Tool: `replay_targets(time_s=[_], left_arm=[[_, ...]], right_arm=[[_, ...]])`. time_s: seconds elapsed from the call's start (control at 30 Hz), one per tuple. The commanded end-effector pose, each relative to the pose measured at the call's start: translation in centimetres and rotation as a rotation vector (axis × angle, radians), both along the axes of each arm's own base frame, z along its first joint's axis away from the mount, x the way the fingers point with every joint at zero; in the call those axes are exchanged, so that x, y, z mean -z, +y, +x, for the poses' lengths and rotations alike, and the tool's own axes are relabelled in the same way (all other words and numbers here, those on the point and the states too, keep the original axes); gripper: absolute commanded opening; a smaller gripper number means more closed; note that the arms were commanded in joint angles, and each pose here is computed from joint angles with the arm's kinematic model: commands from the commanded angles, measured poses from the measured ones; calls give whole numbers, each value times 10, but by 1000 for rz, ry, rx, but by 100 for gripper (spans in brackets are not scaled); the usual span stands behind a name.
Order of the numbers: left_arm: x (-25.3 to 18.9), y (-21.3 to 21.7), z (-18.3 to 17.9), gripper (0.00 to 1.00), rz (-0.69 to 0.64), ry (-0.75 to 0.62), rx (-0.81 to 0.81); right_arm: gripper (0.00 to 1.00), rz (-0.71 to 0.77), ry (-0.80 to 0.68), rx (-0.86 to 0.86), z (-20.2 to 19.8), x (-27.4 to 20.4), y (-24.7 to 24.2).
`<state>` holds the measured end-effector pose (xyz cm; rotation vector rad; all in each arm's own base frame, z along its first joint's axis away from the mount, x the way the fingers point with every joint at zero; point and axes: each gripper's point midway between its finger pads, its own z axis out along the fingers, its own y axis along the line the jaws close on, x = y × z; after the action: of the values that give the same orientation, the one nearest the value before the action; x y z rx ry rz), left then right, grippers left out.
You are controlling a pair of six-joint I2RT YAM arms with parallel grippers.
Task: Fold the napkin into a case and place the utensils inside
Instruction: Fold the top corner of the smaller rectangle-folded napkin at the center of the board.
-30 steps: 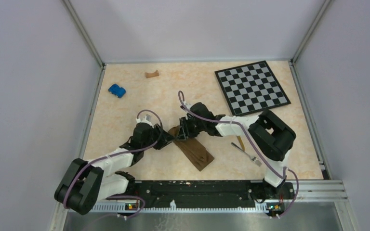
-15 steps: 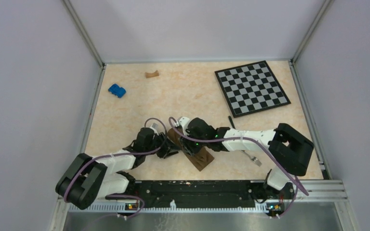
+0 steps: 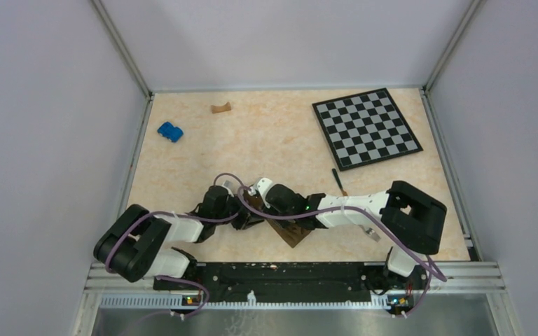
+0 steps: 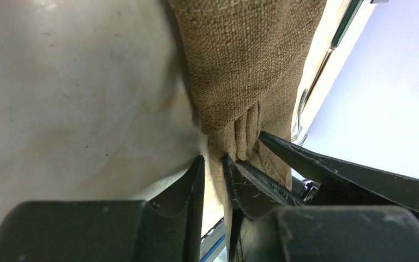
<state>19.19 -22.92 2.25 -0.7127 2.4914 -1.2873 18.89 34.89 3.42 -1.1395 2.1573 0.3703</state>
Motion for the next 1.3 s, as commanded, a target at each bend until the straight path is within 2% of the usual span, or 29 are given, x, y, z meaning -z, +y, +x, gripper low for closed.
replay_targets(time_s=[0.0,0.17,0.47,0.73,0.83,0.93,1.03,1.13,1.2,1.27], left_arm=[[-2,-6,7,23,-3,-28,2],[6,-9,7,19,-4,-13,0],[0,-9,16,6,-1,-66,-41],[-5,-5,16,2,24,-98,-77],[-7,-4,15,1,31,-108,-80],[-4,0,12,6,59,-104,-76],[-1,10,6,19,117,-112,-66],[-17,22,13,31,147,-191,-82],[-38,26,24,31,149,-271,-93],[-58,31,36,24,168,-325,-103]], right_arm=[[25,-22,-72,47,14,-2,-1],[0,11,-50,56,12,-10,7],[0,126,73,20,-10,-42,26],[0,161,169,78,-14,-11,24],[0,172,162,128,-7,2,19],[0,166,163,168,0,18,8],[0,161,161,180,2,28,-1],[0,164,177,189,4,33,-6],[0,171,177,183,4,33,-6],[0,173,173,172,4,32,-6]])
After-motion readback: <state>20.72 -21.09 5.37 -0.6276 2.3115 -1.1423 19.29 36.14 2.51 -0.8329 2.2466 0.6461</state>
